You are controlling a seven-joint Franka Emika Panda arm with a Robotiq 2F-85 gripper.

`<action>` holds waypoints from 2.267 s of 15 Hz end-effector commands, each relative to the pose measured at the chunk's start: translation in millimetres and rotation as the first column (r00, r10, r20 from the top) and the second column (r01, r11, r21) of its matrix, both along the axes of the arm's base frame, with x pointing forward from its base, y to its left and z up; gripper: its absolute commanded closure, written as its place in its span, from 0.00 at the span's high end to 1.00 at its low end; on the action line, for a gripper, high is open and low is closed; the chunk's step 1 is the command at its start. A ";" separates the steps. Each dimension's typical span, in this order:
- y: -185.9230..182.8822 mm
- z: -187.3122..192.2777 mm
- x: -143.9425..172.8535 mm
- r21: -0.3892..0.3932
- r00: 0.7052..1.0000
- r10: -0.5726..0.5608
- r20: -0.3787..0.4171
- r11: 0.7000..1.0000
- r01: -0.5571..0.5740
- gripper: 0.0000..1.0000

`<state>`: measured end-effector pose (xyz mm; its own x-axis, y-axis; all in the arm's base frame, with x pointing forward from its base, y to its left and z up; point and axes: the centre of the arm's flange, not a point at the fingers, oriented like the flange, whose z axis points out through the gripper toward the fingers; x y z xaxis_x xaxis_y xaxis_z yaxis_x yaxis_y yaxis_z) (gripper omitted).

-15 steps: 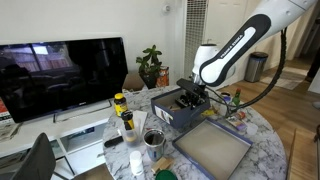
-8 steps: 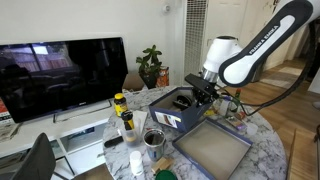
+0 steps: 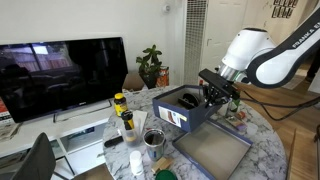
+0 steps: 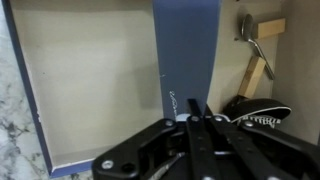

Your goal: Take the lid off of the box and put the box on top of it

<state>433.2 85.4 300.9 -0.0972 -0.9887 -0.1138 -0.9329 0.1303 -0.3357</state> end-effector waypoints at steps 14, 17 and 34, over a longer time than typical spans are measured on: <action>-5.8 -27.6 -82.9 0.101 0.998 -0.034 0.057 0.995 0.029 0.01; -16.0 -32.0 -92.1 0.097 0.999 -0.021 0.037 0.995 0.017 0.01; -47.0 -91.4 -140.4 0.133 0.980 0.150 -0.128 0.982 -0.133 0.01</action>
